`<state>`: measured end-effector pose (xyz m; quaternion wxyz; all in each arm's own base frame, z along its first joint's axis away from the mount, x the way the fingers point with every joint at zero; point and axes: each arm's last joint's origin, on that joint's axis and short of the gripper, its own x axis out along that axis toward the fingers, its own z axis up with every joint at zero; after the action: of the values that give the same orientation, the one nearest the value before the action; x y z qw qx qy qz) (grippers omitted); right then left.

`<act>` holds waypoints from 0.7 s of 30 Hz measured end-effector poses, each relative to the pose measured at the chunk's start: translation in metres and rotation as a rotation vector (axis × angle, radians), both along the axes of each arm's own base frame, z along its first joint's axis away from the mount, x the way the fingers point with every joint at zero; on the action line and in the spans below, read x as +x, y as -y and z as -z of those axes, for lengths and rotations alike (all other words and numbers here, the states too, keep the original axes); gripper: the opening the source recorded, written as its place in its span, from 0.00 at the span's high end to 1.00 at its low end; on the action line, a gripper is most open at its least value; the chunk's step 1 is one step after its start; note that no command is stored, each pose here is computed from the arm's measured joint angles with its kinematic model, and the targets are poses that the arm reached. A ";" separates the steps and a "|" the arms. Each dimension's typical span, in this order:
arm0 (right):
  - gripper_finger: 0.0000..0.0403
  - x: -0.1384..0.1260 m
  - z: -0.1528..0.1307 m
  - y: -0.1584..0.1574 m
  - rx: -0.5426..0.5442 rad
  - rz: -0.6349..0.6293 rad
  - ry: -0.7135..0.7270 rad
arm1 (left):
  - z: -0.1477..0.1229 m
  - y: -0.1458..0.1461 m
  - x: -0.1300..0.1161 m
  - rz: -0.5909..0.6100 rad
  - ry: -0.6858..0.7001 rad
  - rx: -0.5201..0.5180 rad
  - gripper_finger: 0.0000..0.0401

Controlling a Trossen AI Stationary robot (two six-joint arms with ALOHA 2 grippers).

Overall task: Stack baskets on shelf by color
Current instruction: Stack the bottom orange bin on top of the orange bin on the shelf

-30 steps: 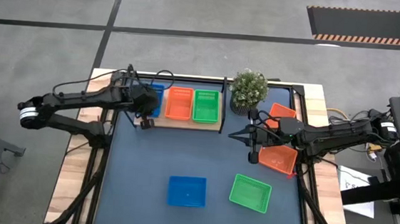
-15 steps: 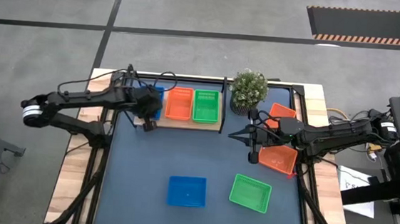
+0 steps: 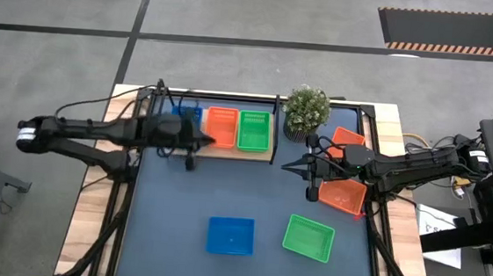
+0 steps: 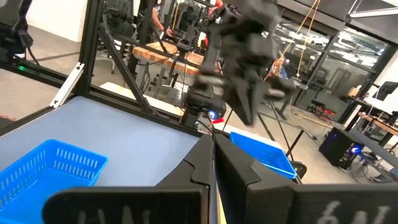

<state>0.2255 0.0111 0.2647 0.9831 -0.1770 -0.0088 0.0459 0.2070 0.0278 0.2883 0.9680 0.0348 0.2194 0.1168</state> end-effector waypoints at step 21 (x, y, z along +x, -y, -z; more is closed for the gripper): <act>0.98 0.006 -0.010 -0.034 0.006 -0.128 -0.082 | -0.001 0.087 0.017 0.331 0.415 0.163 0.99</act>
<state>0.2319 0.0453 0.2746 0.9783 -0.1709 0.0201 0.1157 0.2243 -0.0594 0.2889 0.9922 0.1232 -0.0022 -0.0209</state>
